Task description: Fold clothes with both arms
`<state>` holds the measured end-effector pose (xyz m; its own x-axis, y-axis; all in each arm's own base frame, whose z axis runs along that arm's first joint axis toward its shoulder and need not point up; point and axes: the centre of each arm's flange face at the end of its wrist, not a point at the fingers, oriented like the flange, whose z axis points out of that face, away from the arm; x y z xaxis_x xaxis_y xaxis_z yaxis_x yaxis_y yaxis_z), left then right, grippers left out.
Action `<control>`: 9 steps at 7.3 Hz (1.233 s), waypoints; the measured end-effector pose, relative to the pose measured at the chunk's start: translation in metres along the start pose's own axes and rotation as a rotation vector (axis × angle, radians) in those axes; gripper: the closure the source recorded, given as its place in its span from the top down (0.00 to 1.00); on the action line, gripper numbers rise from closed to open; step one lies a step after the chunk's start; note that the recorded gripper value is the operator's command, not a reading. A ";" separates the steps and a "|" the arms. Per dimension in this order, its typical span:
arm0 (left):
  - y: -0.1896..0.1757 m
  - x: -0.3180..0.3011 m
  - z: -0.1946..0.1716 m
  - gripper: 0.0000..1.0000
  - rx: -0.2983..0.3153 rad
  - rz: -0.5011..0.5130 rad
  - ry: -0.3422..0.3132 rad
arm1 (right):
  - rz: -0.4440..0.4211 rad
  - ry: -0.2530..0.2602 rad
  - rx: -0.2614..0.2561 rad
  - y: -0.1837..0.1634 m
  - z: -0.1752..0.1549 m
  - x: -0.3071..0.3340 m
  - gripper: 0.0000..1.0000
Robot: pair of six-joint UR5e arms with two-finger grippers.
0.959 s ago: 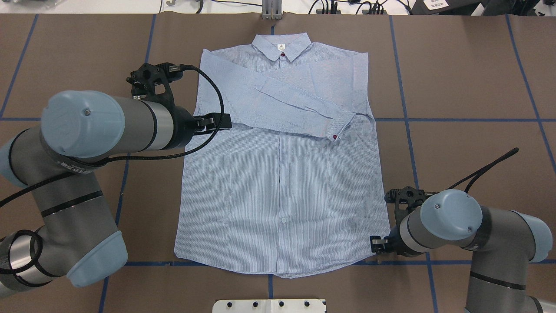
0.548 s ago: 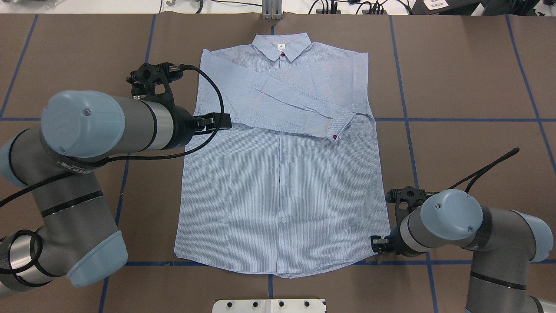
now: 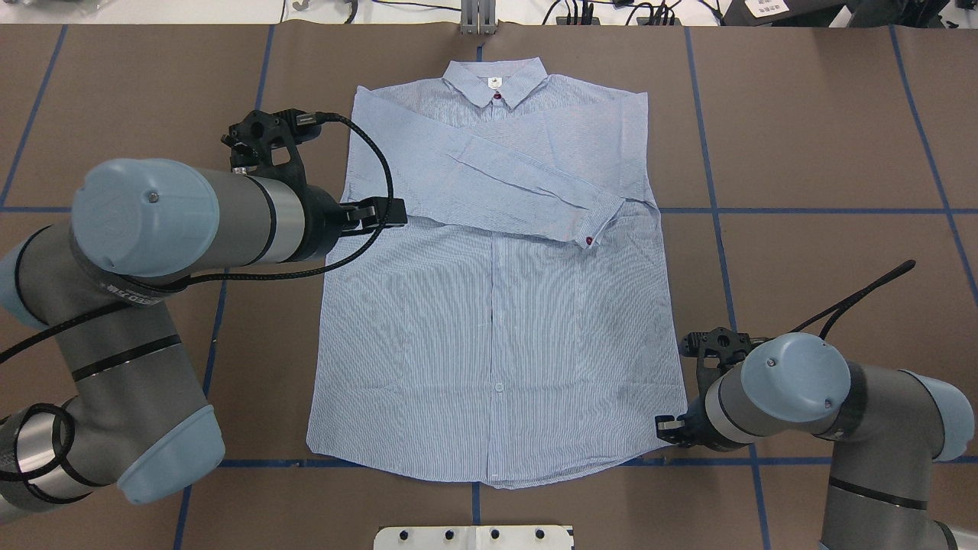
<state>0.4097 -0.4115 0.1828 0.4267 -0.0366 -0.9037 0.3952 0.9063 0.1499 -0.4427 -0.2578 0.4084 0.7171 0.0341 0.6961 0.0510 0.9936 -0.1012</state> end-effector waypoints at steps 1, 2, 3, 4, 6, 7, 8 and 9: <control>0.000 0.000 0.000 1.00 0.000 0.000 0.000 | 0.000 -0.003 0.000 0.000 -0.001 -0.001 0.00; 0.000 -0.001 0.000 1.00 0.000 0.000 -0.001 | 0.000 -0.010 0.000 -0.001 -0.004 -0.002 0.00; 0.000 -0.003 0.001 1.00 -0.002 -0.003 -0.007 | 0.003 -0.024 -0.003 -0.003 -0.011 -0.004 0.00; 0.003 -0.011 0.005 1.00 -0.011 -0.008 -0.023 | 0.008 -0.041 -0.004 -0.006 -0.019 -0.006 0.00; 0.019 -0.046 0.019 1.00 -0.072 -0.016 -0.083 | 0.010 -0.072 0.015 -0.010 -0.038 -0.009 0.00; 0.032 -0.062 0.026 1.00 -0.106 -0.026 -0.114 | 0.014 -0.085 0.029 -0.014 -0.046 -0.010 0.00; 0.052 -0.073 0.033 1.00 -0.144 -0.051 -0.138 | 0.017 -0.098 0.042 -0.018 -0.053 -0.011 0.00; 0.076 -0.075 0.040 1.00 -0.180 -0.093 -0.153 | 0.019 -0.109 0.054 -0.021 -0.060 -0.013 0.00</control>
<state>0.4398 -0.3571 0.2784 0.5192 -0.1739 -0.8368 0.2928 0.9560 -0.0170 -0.4117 -0.2851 0.3590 0.6378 0.0615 0.7677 -0.0015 0.9969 -0.0787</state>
